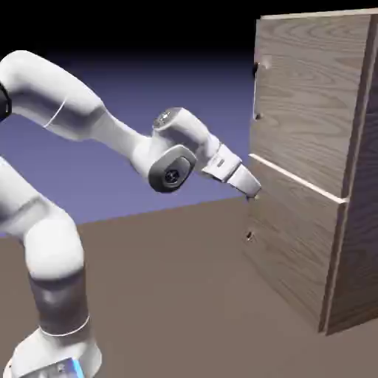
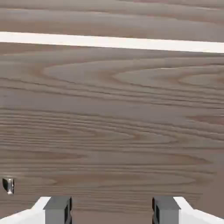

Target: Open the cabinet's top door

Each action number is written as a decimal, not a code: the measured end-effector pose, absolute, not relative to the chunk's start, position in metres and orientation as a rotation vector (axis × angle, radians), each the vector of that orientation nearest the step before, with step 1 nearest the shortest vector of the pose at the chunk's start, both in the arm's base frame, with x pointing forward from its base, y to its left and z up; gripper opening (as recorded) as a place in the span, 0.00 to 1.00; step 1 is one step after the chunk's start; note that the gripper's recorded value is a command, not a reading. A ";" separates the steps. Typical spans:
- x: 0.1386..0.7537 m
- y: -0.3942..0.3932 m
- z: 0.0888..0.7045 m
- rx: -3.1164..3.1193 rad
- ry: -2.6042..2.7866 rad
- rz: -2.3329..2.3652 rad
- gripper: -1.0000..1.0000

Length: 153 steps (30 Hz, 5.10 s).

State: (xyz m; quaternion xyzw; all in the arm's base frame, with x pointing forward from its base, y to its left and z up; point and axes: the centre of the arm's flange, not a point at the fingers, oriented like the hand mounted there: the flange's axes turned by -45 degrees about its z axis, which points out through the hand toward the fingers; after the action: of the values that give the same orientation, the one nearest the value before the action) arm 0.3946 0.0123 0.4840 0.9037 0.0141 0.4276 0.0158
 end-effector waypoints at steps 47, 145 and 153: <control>0.452 0.172 0.592 2.246 0.056 2.246 0.00; 0.247 -0.169 0.592 2.523 1.712 2.525 0.00; 0.256 -0.242 0.592 2.484 2.080 2.486 0.00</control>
State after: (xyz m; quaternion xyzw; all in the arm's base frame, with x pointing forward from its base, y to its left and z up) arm 0.2560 -0.2423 0.5922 0.5420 0.4537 0.5425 -0.4539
